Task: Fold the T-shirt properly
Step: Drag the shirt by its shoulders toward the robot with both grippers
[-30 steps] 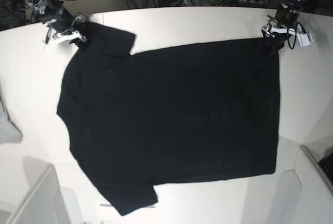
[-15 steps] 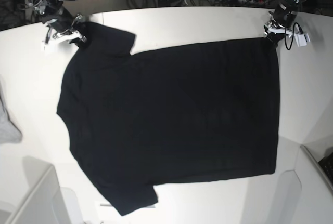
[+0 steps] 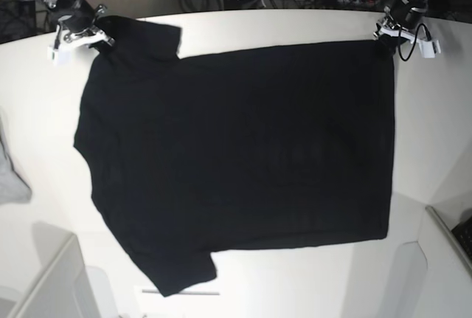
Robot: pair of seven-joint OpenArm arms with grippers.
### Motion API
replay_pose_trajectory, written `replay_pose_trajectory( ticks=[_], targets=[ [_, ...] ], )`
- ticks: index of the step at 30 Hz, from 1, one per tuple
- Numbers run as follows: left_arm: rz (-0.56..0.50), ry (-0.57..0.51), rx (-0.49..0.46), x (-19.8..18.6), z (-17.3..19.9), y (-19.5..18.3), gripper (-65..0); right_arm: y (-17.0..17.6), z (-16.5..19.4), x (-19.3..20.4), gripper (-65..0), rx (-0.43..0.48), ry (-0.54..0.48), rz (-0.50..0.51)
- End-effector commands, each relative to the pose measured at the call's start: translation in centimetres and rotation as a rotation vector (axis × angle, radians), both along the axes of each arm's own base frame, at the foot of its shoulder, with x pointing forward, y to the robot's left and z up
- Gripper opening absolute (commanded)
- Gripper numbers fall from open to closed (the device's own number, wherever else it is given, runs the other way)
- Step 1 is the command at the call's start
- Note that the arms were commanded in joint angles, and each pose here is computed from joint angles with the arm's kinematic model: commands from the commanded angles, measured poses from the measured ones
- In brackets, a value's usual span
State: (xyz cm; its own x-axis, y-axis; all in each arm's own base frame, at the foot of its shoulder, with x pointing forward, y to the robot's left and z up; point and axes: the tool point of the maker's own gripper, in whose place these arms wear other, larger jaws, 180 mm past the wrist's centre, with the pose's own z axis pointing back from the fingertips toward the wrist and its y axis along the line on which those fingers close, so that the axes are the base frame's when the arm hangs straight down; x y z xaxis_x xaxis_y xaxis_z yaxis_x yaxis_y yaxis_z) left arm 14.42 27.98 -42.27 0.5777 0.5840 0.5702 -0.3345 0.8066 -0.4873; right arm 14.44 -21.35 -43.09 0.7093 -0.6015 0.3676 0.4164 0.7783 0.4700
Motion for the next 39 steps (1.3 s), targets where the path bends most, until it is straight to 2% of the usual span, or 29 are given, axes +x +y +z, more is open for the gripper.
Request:
replay_pose_trajectory(
  ticks=[1,7,13,19,26,31,39],
  targets=[
    [-0.015,-0.026,0.019,0.2,1.1,0.2,-65.0,-0.2,0.6,0.0,-65.0,-0.009,-0.016,0.007],
    [-0.036,-0.007,0.033,-1.2,1.5,-0.1,-65.0,0.0,0.5,-1.9,-65.0,-0.013,0.016,0.013],
    [-0.039,0.027,0.036,-2.7,1.2,-0.1,-65.0,0.8,2.0,-2.6,-65.0,-0.023,-0.006,0.026],
    [-0.128,0.086,0.159,-3.9,1.2,-0.4,-65.0,1.1,2.1,-3.3,-65.0,-0.020,0.007,0.032],
    [-0.148,0.064,0.177,-3.7,2.3,-1.1,-65.0,1.4,2.9,-3.5,-65.0,-0.030,-0.005,0.046],
    [-0.185,0.007,0.201,-2.5,4.5,-2.0,-65.0,1.3,4.1,-1.7,-65.0,-0.044,-0.060,0.058],
    [-0.195,-0.050,0.213,-0.8,5.9,-2.5,-65.0,1.4,5.4,1.2,-65.0,-0.051,-0.136,0.067]
  ],
)
